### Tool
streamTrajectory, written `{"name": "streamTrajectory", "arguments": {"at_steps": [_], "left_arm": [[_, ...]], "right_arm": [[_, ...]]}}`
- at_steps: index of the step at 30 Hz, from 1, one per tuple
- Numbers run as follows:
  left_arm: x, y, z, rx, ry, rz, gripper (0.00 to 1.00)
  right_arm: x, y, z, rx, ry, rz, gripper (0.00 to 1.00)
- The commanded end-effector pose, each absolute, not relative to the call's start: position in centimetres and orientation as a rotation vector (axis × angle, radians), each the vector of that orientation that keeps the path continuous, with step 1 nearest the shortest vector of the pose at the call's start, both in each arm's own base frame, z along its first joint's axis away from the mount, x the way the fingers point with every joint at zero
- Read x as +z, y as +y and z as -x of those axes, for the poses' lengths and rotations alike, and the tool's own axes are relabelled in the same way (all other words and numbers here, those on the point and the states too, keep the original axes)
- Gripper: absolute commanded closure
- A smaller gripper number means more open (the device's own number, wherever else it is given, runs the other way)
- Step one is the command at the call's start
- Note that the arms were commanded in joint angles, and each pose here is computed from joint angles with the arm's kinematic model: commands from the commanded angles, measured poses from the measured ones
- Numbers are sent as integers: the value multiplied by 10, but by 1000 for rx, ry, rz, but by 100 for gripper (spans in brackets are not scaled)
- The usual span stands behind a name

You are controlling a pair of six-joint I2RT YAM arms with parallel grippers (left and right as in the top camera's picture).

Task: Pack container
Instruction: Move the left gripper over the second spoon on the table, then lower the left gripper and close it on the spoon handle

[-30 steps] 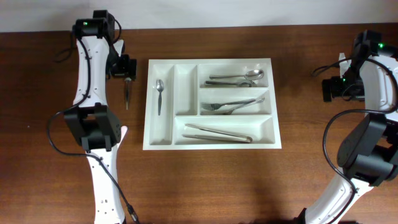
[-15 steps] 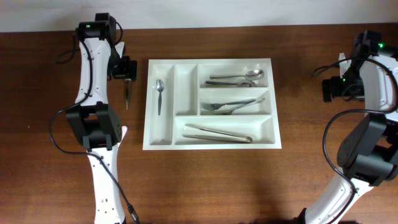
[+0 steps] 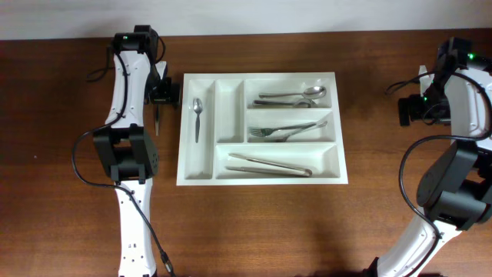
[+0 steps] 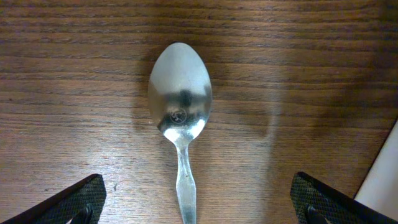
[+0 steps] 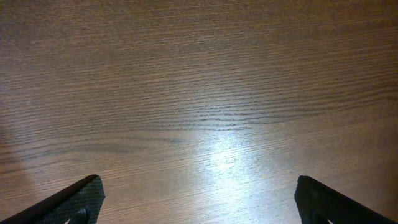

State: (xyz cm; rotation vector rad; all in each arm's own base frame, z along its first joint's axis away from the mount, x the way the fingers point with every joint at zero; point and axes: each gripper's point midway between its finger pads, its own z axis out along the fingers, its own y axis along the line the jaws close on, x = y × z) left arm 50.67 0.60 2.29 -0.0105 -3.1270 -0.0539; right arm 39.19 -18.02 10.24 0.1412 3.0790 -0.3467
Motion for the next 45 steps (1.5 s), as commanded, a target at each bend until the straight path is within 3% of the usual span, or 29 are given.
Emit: {"name": "streamTrajectory", "arguments": {"at_steps": [1, 32, 35, 45], "left_arm": [[13, 10, -507, -63, -3115, -19, 3], [0, 17, -505, -7, -3093, -59, 5], [-5, 16, -504, -4, -3082, -58, 10], [-16, 10, -500, 73, -3056, -68, 10]], "right_arm": [[105, -183, -389, -367, 3078, -143, 1], [105, -183, -389, -367, 3078, -143, 1], [105, -183, -389, -367, 3078, -143, 1], [105, -183, -389, -367, 3078, -143, 1]]}}
